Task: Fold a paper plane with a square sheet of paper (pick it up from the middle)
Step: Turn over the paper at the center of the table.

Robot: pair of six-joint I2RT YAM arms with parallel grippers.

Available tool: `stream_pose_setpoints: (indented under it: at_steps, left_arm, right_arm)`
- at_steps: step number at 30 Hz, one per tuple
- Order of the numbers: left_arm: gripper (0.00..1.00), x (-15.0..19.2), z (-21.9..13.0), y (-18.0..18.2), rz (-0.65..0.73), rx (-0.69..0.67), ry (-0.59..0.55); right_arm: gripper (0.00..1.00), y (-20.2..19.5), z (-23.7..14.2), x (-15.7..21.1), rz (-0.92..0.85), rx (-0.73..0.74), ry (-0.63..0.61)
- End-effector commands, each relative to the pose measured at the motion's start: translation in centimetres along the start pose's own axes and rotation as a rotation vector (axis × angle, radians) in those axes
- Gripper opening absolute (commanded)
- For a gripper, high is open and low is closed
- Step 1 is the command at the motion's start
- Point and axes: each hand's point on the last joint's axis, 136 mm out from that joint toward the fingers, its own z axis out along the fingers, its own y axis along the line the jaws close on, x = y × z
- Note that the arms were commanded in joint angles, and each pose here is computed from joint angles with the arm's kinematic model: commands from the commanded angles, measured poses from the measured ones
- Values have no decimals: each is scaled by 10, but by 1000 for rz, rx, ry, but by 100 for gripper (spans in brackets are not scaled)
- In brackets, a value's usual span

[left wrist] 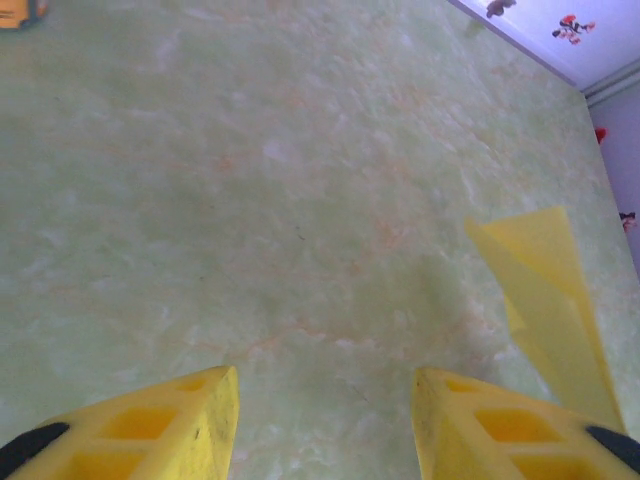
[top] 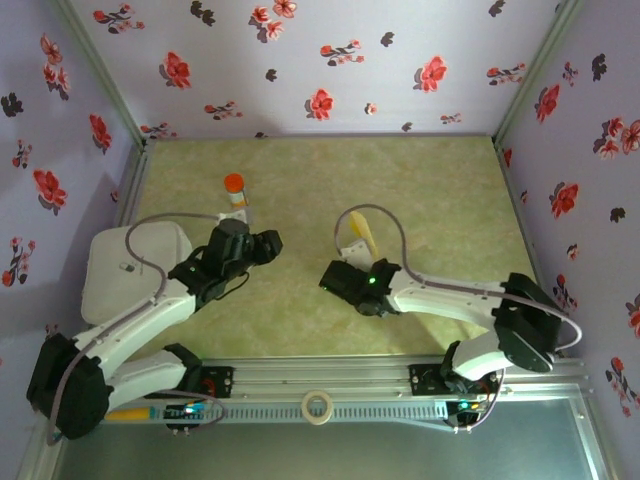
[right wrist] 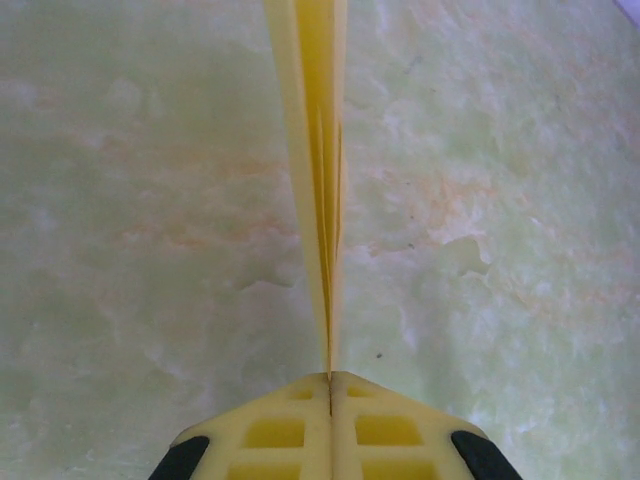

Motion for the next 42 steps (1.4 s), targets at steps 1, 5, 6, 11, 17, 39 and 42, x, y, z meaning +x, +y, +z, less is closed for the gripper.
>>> stream_pose_setpoints:
  at_steps: [1, 5, 6, 11, 17, 39, 42]
  left_arm:
    - [48, -4, -7, 17, -26, -49, -41]
    - [47, -4, -11, 23, -49, -57, -60]
    - [47, -4, -11, 24, -49, -58, -60]
    - [45, -4, -12, 24, -45, -61, -55]
    - [45, -2, -11, 24, -49, -59, -45]
    - [27, 56, 51, -36, -55, 144, 264]
    - [27, 60, 55, -36, -63, 142, 282]
  right_arm:
    - [8, 22, -3, -11, -105, -9, -37]
    - [13, 61, 0, -5, -220, -93, 15]
    - [14, 68, -1, -4, -231, -102, 21]
    - [25, 107, -4, 6, -227, -303, 64]
    - [46, 121, -28, -7, -67, -519, 54]
    - [16, 85, 40, -18, 747, -905, 309]
    - [14, 89, 52, -6, 781, -863, 375]
